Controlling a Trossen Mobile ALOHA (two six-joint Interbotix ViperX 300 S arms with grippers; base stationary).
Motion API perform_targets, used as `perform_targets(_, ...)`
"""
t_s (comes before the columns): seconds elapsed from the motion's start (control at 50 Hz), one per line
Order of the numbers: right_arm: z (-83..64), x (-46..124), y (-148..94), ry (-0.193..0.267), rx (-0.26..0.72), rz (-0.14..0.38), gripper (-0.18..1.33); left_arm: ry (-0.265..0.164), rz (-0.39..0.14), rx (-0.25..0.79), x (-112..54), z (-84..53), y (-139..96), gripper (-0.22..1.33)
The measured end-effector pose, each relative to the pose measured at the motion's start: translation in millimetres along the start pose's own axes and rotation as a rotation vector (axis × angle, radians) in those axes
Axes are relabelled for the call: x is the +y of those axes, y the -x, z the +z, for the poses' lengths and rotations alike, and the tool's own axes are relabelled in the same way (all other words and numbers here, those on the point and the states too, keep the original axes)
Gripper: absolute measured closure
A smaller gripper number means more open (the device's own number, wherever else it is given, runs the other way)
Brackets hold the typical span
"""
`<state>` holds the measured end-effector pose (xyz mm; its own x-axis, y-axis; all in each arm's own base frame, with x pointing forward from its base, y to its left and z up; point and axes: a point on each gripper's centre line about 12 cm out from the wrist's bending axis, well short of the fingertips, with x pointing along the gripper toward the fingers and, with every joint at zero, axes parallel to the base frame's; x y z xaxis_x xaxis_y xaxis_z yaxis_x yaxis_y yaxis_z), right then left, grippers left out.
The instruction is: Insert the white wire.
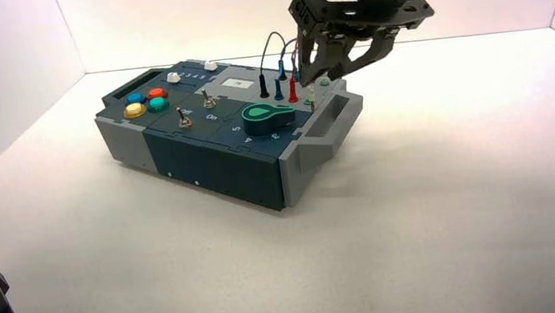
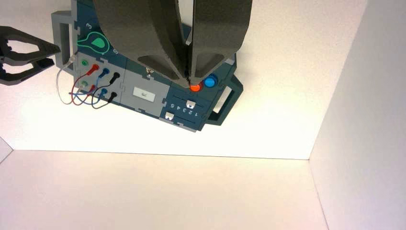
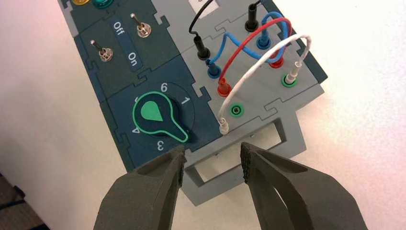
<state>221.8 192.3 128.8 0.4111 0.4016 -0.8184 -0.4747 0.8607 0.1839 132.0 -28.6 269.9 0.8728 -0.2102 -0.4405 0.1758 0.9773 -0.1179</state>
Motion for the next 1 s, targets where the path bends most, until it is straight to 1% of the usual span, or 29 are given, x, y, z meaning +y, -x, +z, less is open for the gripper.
perform_targets(0.6,4.8,-0.2,-16,0.021,0.023,-0.012,0.04,0.0,0.0,0.002,0.0,-0.2,0,1.28)
perform_targets(1.0,2.9,-1.6,-25,0.028,0.038,-0.02,0.04,0.0,0.0,0.0,0.0,0.0,0,1.28)
